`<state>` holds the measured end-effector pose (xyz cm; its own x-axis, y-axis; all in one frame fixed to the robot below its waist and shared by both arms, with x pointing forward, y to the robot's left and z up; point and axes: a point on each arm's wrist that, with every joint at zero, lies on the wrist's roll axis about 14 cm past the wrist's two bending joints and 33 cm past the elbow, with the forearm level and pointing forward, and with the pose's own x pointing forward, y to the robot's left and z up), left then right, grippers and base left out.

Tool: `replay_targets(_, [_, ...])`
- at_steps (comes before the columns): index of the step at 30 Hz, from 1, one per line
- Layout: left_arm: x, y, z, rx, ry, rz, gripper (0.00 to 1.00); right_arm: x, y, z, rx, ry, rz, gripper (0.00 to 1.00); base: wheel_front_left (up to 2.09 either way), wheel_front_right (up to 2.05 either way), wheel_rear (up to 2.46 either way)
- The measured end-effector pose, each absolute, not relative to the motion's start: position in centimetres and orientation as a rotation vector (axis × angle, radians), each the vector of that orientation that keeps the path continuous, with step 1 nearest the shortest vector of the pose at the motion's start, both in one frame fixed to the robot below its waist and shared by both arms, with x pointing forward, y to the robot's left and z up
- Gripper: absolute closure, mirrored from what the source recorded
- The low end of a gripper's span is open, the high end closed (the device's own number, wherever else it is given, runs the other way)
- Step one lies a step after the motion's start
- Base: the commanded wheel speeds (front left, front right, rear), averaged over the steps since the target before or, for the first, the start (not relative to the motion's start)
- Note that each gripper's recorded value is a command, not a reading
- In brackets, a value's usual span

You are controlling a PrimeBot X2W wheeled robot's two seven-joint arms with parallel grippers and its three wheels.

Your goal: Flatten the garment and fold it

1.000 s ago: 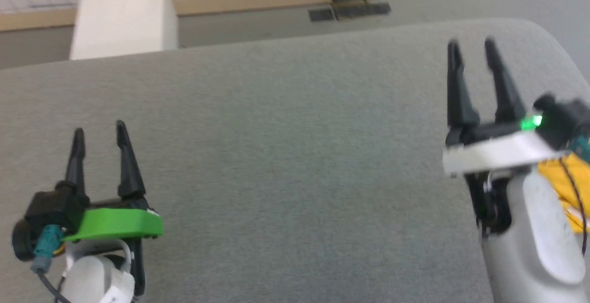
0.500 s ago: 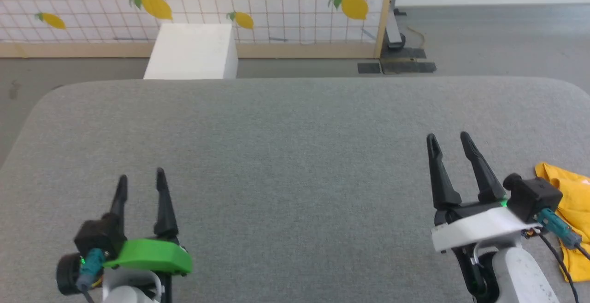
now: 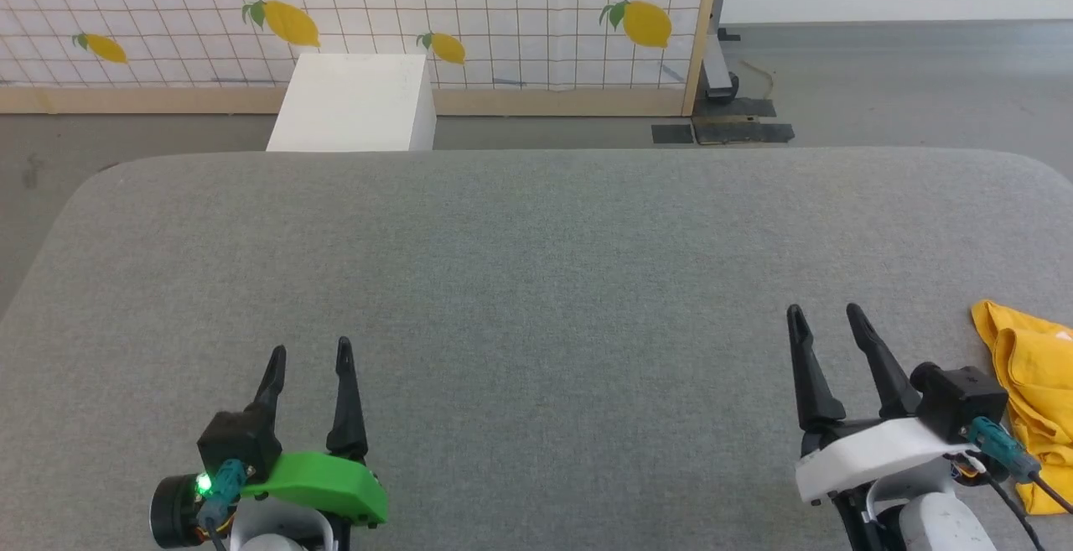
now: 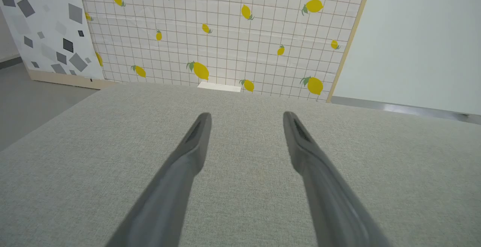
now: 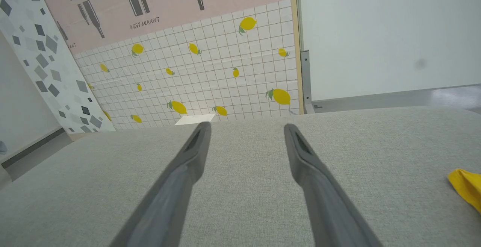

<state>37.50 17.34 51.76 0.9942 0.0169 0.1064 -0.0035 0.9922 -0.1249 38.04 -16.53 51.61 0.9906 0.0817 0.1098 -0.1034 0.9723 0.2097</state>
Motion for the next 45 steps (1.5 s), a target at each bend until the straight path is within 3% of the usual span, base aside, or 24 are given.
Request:
replay_targets(5, [37.66,16.96,51.18,-0.104,-0.090,0.001,0.00,38.06,-16.47,51.19,0.222,-0.088,0.093,0.00,0.00,0.00,0.00])
replay_targets(6, [37.68,16.92,51.08,-0.103,-0.086,0.000,1.00,38.08,-16.46,51.13,0.225,-0.087,0.093,1.00,0.00,0.00,0.00])
replay_targets(45, [37.84,17.02,51.68,-0.077,-0.068,-0.004,1.00,38.19,-16.06,51.85,0.161,-0.071,0.117,1.00,0.00,0.00,0.00])
